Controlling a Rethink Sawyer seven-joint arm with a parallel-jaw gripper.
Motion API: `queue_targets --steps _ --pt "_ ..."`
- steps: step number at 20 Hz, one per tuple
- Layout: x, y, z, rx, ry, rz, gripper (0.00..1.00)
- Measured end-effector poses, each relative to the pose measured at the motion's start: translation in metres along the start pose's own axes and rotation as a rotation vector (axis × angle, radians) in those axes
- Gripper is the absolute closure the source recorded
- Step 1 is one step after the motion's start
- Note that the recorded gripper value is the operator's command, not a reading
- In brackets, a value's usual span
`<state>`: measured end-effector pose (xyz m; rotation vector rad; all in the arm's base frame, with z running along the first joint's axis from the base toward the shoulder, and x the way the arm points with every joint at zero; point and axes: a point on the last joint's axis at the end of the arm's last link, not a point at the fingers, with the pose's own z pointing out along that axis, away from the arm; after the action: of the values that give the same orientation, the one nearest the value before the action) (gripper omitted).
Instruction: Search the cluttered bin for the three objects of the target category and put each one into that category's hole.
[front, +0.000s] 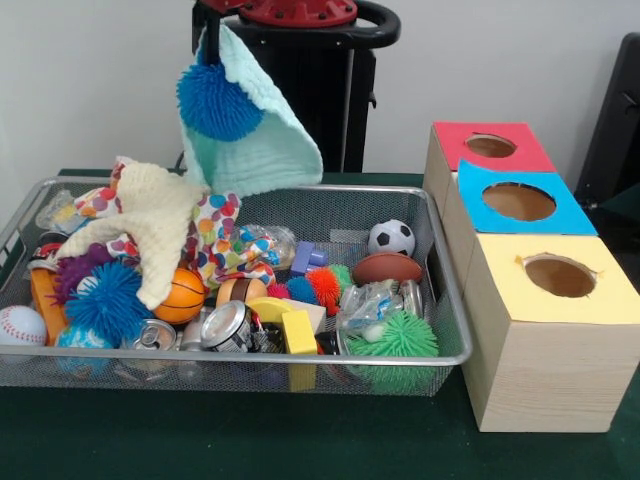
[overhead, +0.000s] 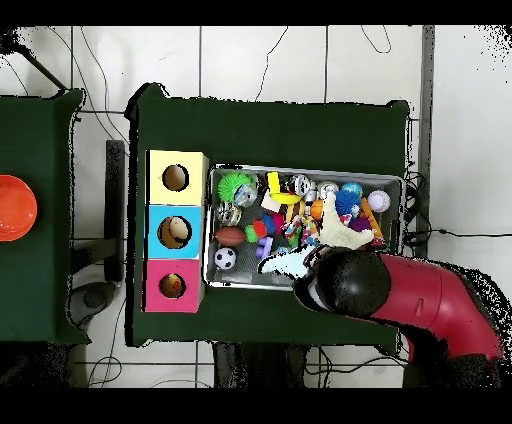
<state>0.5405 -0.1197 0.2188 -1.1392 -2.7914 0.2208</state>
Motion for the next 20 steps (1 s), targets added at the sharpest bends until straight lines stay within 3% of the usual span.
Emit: queue_targets --steps 20 --pt "0.015 -0.017 -0.06 0.047 0.003 -0.037 1.0"
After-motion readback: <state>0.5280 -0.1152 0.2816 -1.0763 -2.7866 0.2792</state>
